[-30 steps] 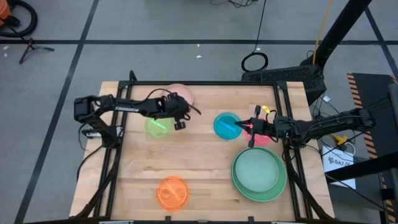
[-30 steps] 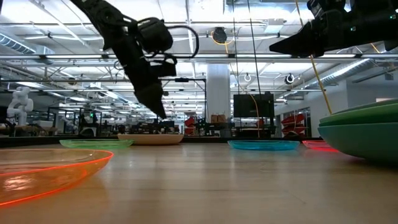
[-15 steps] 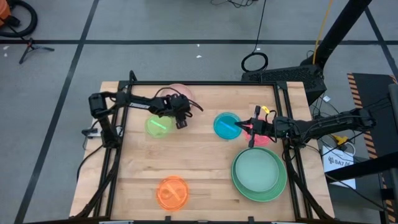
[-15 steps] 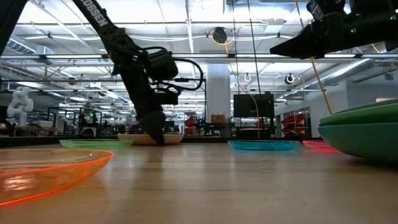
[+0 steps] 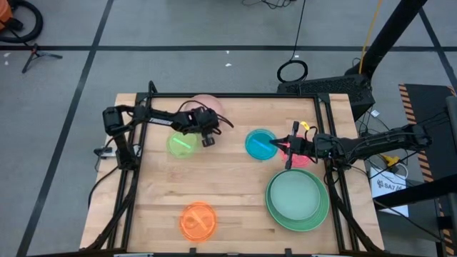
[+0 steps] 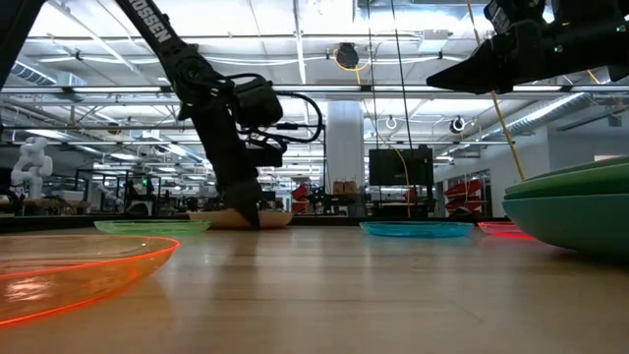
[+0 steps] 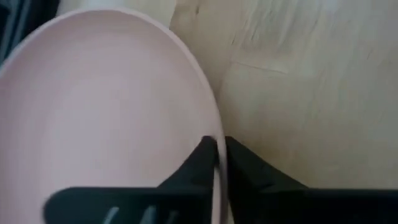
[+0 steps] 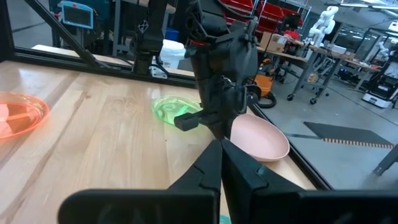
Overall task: Stack plastic plates
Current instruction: Stack the light pink plate on top of the light blue plate
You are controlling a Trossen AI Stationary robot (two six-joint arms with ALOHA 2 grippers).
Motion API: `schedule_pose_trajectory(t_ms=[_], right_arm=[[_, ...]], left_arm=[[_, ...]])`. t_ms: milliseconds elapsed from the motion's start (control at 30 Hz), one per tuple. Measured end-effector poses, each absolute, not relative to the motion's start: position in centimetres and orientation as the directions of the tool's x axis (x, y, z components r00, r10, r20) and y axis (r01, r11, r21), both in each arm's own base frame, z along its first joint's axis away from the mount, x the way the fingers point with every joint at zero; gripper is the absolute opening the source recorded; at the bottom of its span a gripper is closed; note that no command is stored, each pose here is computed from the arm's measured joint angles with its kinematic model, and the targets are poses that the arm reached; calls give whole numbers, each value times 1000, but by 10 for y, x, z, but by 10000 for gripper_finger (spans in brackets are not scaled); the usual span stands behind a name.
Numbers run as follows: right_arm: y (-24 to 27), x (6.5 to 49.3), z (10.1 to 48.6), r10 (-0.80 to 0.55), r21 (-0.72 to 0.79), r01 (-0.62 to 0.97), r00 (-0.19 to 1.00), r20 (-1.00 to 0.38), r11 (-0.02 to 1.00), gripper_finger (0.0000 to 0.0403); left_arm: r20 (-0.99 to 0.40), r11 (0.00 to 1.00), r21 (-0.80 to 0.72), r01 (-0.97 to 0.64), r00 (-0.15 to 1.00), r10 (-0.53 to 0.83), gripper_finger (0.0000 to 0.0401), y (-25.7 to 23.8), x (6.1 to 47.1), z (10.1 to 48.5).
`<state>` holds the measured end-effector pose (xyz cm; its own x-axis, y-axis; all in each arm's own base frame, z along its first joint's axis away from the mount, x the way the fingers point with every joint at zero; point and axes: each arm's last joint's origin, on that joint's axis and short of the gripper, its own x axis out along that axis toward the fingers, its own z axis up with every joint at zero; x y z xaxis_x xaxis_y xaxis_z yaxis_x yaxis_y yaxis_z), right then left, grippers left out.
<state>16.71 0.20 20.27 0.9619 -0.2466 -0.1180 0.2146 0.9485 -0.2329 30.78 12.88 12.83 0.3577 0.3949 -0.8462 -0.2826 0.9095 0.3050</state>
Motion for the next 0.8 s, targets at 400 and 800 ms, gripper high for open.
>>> schedule_pose_trajectory(t_ms=[400, 800], right_arm=[[7, 168, 204, -171, -79, 163, 979, -108, 983, 2], [55, 202, 210, -82, 9, 85, 983, -164, 996, 2]], left_arm=[[-808, 918, 373, -132, 441, 391, 13, 78, 305, 175], [-714, 916, 298, 267, 700, 28, 13, -2, 298, 230]])
